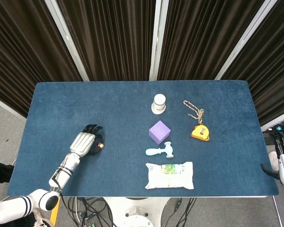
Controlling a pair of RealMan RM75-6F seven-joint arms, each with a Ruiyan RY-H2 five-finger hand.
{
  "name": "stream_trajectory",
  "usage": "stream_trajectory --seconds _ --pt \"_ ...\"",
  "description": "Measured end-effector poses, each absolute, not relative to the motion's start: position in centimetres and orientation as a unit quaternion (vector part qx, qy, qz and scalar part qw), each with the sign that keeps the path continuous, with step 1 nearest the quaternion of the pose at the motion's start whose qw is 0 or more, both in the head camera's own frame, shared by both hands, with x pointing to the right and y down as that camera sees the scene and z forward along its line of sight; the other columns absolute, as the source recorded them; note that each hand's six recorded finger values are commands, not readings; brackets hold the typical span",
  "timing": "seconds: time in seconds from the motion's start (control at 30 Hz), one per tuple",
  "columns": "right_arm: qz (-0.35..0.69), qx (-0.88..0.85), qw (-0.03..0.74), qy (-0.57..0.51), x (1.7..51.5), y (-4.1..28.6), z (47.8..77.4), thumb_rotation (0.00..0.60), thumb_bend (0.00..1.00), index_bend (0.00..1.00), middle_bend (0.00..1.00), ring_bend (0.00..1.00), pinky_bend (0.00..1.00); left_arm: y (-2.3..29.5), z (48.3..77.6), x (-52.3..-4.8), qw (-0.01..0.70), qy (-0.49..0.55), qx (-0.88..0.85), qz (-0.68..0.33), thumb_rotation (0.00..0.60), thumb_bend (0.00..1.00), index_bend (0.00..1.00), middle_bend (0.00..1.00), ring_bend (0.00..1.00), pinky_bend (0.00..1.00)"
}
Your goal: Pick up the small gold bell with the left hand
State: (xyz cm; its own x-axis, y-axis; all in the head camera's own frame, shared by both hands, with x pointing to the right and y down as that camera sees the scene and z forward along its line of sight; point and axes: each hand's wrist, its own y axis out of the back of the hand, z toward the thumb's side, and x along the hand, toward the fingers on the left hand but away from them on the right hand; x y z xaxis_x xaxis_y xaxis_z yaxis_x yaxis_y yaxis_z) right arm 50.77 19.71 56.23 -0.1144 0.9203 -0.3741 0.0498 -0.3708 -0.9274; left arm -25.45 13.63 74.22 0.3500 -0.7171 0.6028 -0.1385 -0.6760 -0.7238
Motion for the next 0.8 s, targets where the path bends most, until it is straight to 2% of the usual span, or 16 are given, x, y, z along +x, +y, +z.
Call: stream_trajectory --seconds 0.8 --pt "0.612 -0.56 0.354 -0.433 51.06 19.73 56.33 0.6 0.1 0.0 0.0 0.0 0.0 13.16 74.0 -24.92 0.303 0.277 -0.766 -0.494 0.6 0.38 0.52 0.14 0.0 0.0"
